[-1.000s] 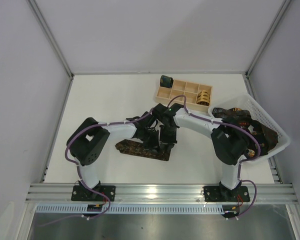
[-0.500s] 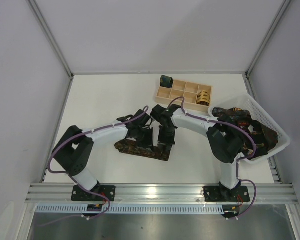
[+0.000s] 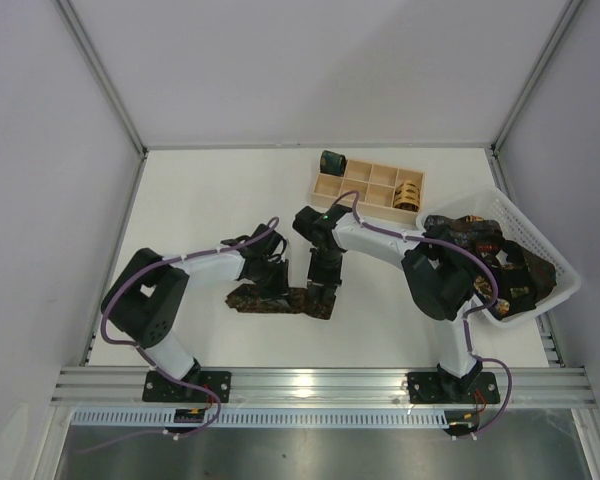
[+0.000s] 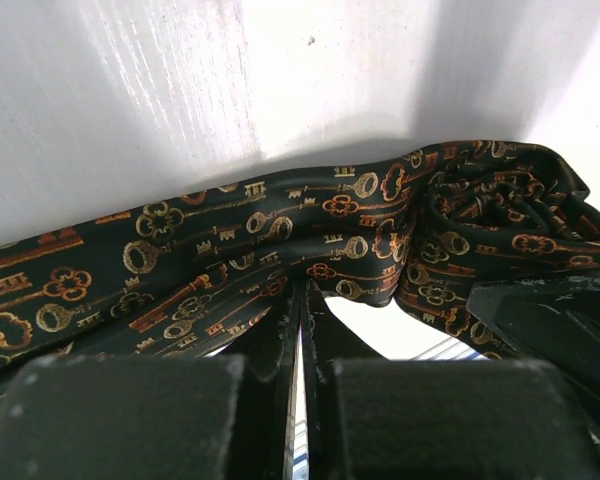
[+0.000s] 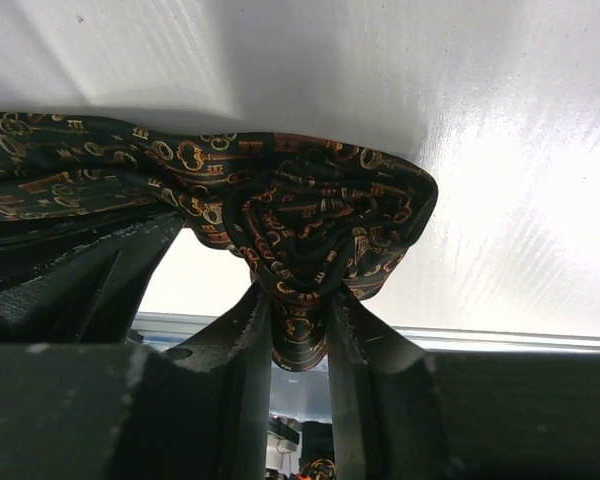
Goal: Roll the ties
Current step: Roll the tie
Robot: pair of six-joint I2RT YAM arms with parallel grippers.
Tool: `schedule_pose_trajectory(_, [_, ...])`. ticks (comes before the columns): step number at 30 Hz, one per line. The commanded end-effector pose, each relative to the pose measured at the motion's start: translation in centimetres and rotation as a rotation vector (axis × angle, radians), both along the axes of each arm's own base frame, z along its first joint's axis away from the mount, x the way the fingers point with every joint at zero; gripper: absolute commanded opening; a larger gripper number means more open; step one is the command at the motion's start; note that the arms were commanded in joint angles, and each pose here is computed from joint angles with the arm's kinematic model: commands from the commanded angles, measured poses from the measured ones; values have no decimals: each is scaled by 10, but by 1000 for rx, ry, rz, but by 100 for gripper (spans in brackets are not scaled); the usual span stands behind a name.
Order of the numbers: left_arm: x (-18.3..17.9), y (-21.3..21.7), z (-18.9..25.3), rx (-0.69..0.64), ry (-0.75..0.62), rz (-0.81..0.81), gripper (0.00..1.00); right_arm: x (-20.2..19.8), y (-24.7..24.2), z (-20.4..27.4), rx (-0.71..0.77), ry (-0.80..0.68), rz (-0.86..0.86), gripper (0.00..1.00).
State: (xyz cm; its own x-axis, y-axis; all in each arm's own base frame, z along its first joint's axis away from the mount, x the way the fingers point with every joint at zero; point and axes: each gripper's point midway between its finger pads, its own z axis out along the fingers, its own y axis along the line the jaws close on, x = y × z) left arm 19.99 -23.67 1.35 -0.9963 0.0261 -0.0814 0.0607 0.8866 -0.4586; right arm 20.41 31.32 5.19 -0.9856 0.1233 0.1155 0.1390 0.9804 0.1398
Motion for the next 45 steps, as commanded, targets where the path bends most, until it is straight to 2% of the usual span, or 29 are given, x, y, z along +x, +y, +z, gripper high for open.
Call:
schedule_pose_trajectory(1, [0,2,-8,11,-5,5,4,9,17,-4,40,-22,-11,28])
schedule_pose_trajectory(4, [-4,6,-13,27,2,5,4,9,21,-2,56,-14,-5,32])
schedule_pose_trajectory(5, [-5,7,-14,33,6,3,4,8,21,-2,57,-14,1,40])
schedule_pose_trajectory(11, [2,18,-9,87,-12,-19,3,10,20,4,50,-42,49,49])
schedule_pose_trajectory(22, [19,32,27,160,-99,-117,6,7,32,25,101,-89,155,51])
schedule_pose_trajectory(25, [19,32,33,134,-99,-127,6,6,36,29,124,-103,166,58])
schedule_pose_trajectory(27, [18,28,35,100,-94,-123,6,8,39,33,143,-117,170,59])
schedule_pose_trajectory(35, [10,33,30,37,-59,-46,6,9,49,40,176,-117,185,61])
schedule_pose_trajectory(45, [11,57,31,49,-67,57,9,9,67,38,227,-112,211,61])
